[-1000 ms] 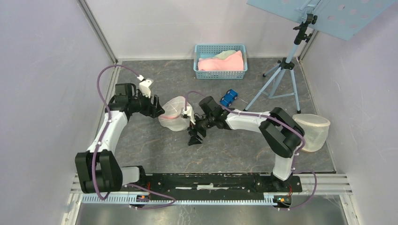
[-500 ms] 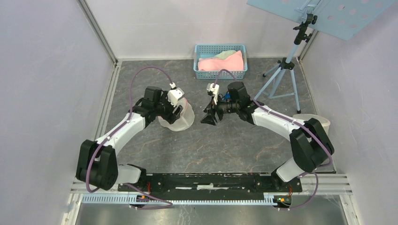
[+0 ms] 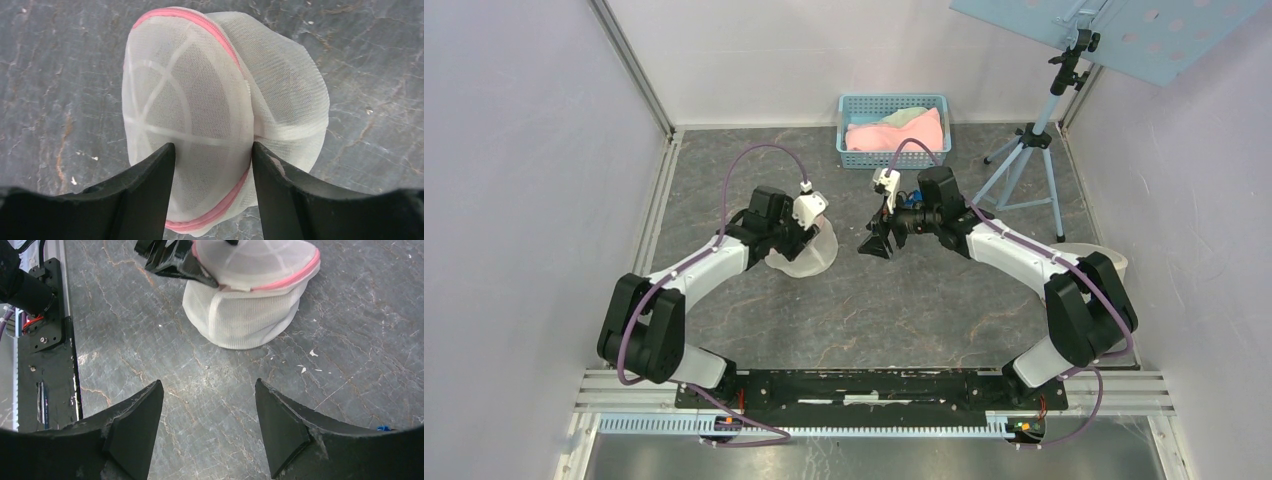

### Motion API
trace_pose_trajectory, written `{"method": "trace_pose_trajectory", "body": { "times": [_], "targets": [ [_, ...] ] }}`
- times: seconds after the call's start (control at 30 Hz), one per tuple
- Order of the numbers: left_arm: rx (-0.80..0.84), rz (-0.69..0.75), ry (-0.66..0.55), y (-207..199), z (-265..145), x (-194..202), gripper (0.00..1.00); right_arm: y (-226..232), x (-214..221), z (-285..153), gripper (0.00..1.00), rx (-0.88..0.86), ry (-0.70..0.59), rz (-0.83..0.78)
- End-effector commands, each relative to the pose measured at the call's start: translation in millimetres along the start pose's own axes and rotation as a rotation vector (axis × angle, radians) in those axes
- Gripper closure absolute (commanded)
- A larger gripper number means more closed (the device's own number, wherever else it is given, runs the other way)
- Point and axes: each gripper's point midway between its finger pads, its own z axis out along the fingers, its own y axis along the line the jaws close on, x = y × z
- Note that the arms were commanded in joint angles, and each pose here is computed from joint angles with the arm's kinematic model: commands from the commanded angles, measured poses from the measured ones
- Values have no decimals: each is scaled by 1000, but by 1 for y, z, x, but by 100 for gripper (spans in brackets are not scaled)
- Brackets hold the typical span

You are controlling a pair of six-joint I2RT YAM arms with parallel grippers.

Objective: Unzip the laundry bag and remove the bra
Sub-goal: Adjust the laundry bag at the center of the board.

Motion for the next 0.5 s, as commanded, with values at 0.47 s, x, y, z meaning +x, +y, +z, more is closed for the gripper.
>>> {"method": "trace_pose_trajectory", "body": {
  "times": [0.47],
  "targets": [
    [-64,55,-168,16,-18,-43,29,1,-10,-3,23,-16,6,-36]
  ]
}}
